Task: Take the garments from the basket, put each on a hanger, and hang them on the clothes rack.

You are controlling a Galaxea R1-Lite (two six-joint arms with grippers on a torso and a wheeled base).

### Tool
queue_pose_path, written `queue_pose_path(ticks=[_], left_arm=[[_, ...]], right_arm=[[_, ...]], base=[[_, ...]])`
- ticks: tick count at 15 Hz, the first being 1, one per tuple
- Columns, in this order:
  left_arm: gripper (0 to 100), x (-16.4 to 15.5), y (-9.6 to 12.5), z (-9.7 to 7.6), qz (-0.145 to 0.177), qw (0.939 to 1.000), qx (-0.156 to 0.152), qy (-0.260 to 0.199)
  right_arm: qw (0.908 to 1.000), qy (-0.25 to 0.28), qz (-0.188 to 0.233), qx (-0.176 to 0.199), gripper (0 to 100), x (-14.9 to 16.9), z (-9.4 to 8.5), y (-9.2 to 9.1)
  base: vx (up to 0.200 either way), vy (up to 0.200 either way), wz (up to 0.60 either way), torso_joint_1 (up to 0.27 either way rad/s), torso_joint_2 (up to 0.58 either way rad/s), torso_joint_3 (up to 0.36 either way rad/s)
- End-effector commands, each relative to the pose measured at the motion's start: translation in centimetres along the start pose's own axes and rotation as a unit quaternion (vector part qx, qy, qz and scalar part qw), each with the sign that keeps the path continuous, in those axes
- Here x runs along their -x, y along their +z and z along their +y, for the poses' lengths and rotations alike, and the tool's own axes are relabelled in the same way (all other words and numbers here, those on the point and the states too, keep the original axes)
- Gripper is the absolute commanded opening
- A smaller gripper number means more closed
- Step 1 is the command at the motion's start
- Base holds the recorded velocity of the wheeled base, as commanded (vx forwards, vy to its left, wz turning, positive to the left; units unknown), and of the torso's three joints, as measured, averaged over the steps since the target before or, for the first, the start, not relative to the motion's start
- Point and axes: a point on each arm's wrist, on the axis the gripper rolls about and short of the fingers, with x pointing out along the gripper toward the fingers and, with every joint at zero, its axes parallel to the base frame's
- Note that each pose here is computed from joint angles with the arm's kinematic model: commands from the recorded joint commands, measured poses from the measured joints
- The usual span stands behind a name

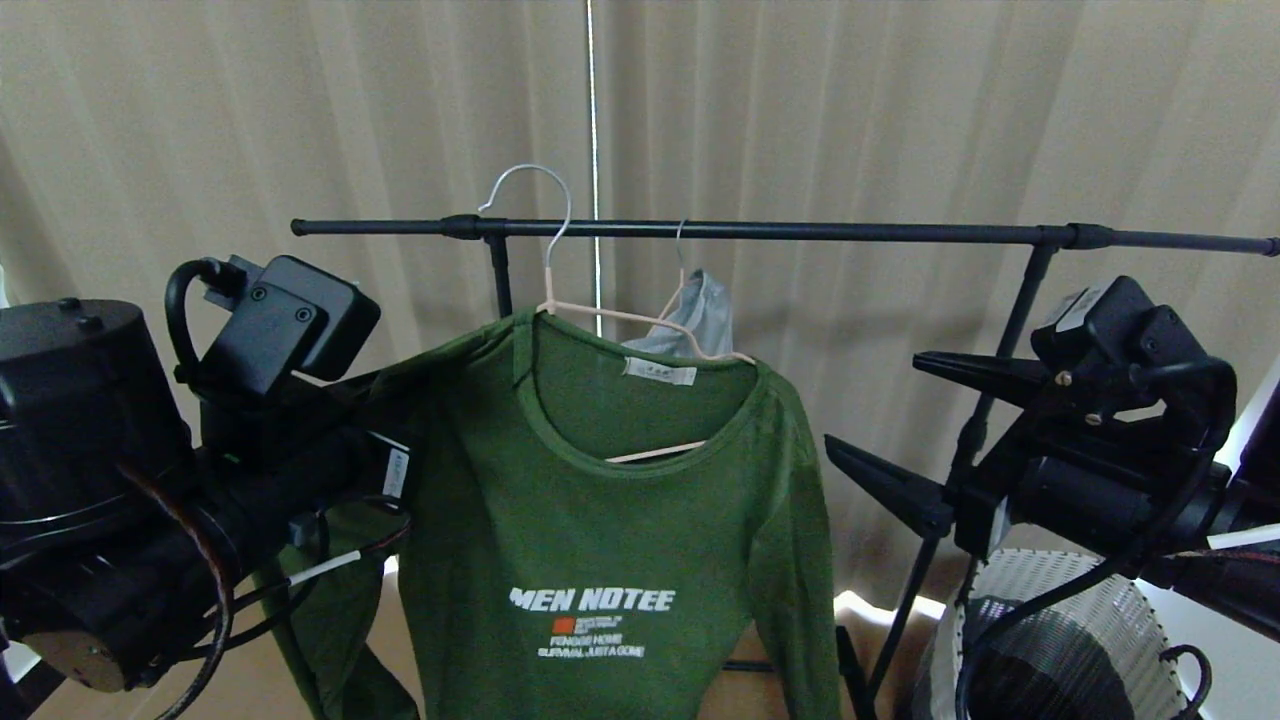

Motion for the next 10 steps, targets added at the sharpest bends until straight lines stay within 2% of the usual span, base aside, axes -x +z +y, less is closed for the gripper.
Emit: queue_pose_path(ticks=[1,3,5,6,7,10], left_arm=[[0,-0.1,0.1,-0.3,-0.002,0.9999,0.009,-0.005],[0,0.4,0.2,-1.1,-0.008,0.9993,0.023,-0.027],[0,0.6,0.3,-2.0,-0.012,0.9987,0.018,-0.047],[0,0.6,0.3,-2.1,-0.013,0.9985,0.017,-0.05],[0,0.8,0.4,-2.9,-0.018,0.9976,0.014,-0.066],[0,1.0,0.3,-3.8,-0.023,0.9963,0.004,-0.083]], right_arm=[[1.0,0.004,0.005,0.004,100,-0.1,0.2,-0.1],[0.9999,0.003,-0.002,0.017,100,-0.8,0.0,0.6],[0.9991,-0.001,-0.02,0.037,100,-1.9,-0.2,1.9],[0.9989,0.0,-0.021,0.041,100,-2.1,-0.2,2.0],[0.998,0.002,-0.027,0.058,100,-3.2,0.0,2.6],[0.9961,0.003,-0.022,0.085,100,-4.8,0.2,2.6]], base=[[0.0,0.0,0.0,0.0,0.0,0.0],[0.0,0.0,0.0,0.0,0.0,0.0],[0.0,0.0,0.0,0.0,0.0,0.0],[0.0,0.0,0.0,0.0,0.0,0.0],[0.0,0.0,0.0,0.0,0.0,0.0],[0.0,0.0,0.0,0.0,0.0,0.0]])
